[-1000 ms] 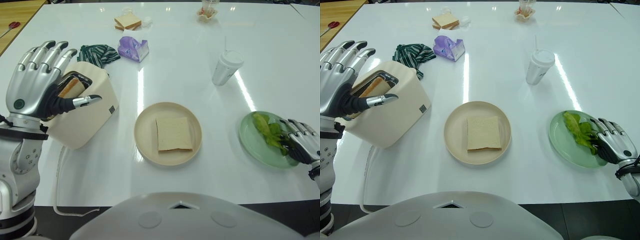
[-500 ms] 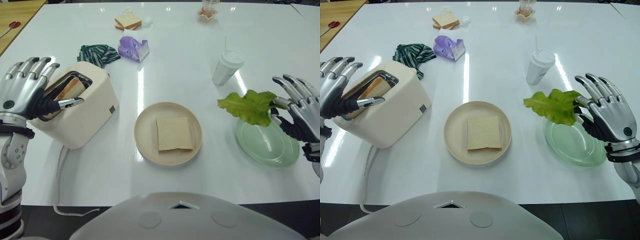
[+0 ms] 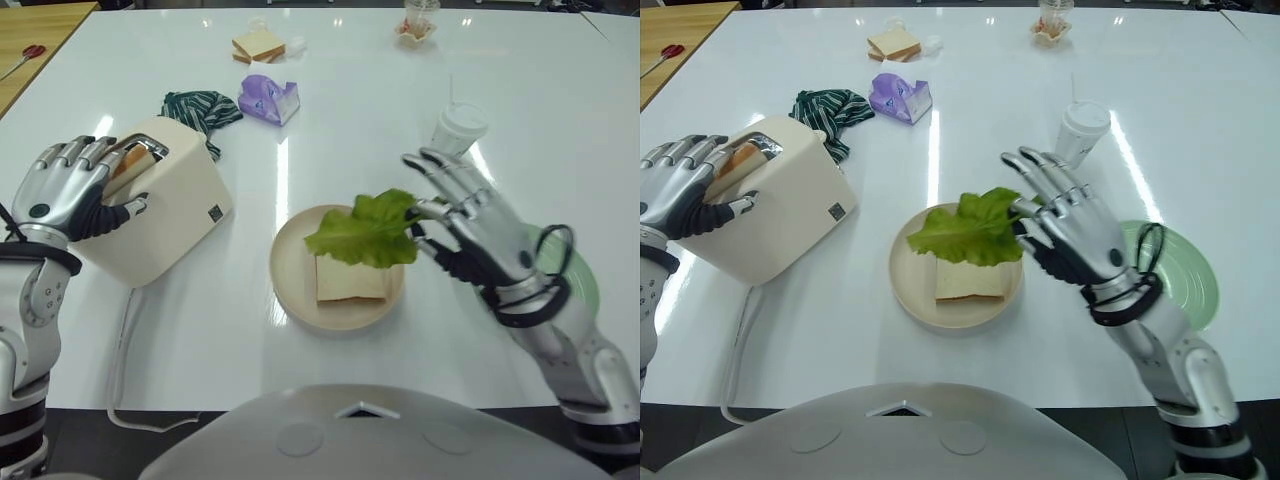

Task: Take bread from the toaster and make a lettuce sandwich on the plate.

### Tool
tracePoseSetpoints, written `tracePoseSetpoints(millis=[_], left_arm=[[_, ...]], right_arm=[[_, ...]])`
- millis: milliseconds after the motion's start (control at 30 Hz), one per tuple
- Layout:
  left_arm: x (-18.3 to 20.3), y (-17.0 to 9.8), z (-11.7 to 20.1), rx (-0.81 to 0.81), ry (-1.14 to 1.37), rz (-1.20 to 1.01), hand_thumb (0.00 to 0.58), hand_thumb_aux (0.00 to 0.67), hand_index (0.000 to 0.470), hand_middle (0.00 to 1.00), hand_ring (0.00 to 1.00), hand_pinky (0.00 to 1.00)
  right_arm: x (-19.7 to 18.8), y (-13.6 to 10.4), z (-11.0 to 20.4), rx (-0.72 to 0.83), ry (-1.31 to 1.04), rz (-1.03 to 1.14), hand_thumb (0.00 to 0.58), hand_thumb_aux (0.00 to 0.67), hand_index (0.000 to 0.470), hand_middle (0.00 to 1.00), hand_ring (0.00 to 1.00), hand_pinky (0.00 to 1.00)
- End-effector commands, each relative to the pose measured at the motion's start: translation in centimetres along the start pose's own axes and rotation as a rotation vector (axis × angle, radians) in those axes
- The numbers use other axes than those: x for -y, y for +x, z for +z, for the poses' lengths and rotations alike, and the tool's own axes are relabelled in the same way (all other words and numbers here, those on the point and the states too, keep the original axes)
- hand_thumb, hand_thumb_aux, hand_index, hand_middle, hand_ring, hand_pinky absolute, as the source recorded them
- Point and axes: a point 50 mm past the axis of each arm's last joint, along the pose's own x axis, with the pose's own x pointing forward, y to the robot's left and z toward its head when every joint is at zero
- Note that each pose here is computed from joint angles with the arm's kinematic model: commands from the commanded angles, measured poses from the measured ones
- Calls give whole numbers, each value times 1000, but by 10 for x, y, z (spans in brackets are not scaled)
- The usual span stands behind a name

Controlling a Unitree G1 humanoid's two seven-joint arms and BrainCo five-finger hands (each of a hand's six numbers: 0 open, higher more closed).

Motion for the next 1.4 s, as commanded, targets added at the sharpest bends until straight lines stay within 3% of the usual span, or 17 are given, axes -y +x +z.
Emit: tracePoseSetpoints(millis=[33, 400, 433, 467, 500, 567, 600, 633, 667, 1133, 1367, 1400], left_arm=[[-3, 3, 6, 22, -71, 27, 580, 670, 470, 0, 0, 0], [4, 0, 9, 30, -118, -30, 580, 670, 470, 0, 0, 0], [5, -1, 9, 28, -115, -34, 579, 641, 450, 0, 0, 0], [6, -1, 8, 26, -113, -38, 558, 539, 378, 0, 0, 0], [7, -1, 8, 23, -106, -40, 534, 481, 337, 0, 0, 0], [8, -1, 8, 24, -101, -49, 441, 342, 240, 0, 0, 0], [8, -1, 8, 27, -103, -51, 352, 250, 175, 0, 0, 0], [8, -1, 9, 31, -104, -49, 194, 123, 87, 0, 0, 0], [7, -1, 9, 32, -104, -44, 0, 0, 0, 0, 0, 0], [-17, 5, -7, -12, 1, 118, 0, 0, 0, 0, 0, 0], [-6, 6, -20, -45, 52, 59, 0, 0, 0, 0, 0, 0], [-3, 6, -21, -48, 49, 42, 36, 21, 15, 0, 0, 0]], right_arm=[[-22, 6, 2, 8, 35, 75, 580, 670, 470, 0, 0, 0], [-44, 4, 6, 6, 86, 140, 580, 670, 470, 0, 0, 0], [-44, 4, 6, 4, 86, 139, 580, 670, 470, 0, 0, 0], [-44, 5, 6, 4, 87, 139, 580, 670, 470, 0, 0, 0], [-45, 5, 5, 3, 88, 138, 580, 670, 470, 0, 0, 0], [-45, 4, 5, -1, 88, 137, 580, 670, 470, 0, 0, 0], [-45, 4, 5, -3, 89, 137, 580, 670, 470, 0, 0, 0], [-46, 4, 5, -5, 89, 136, 580, 670, 470, 0, 0, 0], [-46, 4, 5, -6, 89, 136, 580, 670, 470, 0, 0, 0], [-46, 5, 6, -16, 94, 122, 580, 670, 470, 0, 0, 0], [-44, 5, 5, -22, 89, 114, 580, 670, 470, 0, 0, 0], [-44, 5, 5, -22, 88, 114, 580, 670, 470, 0, 0, 0]])
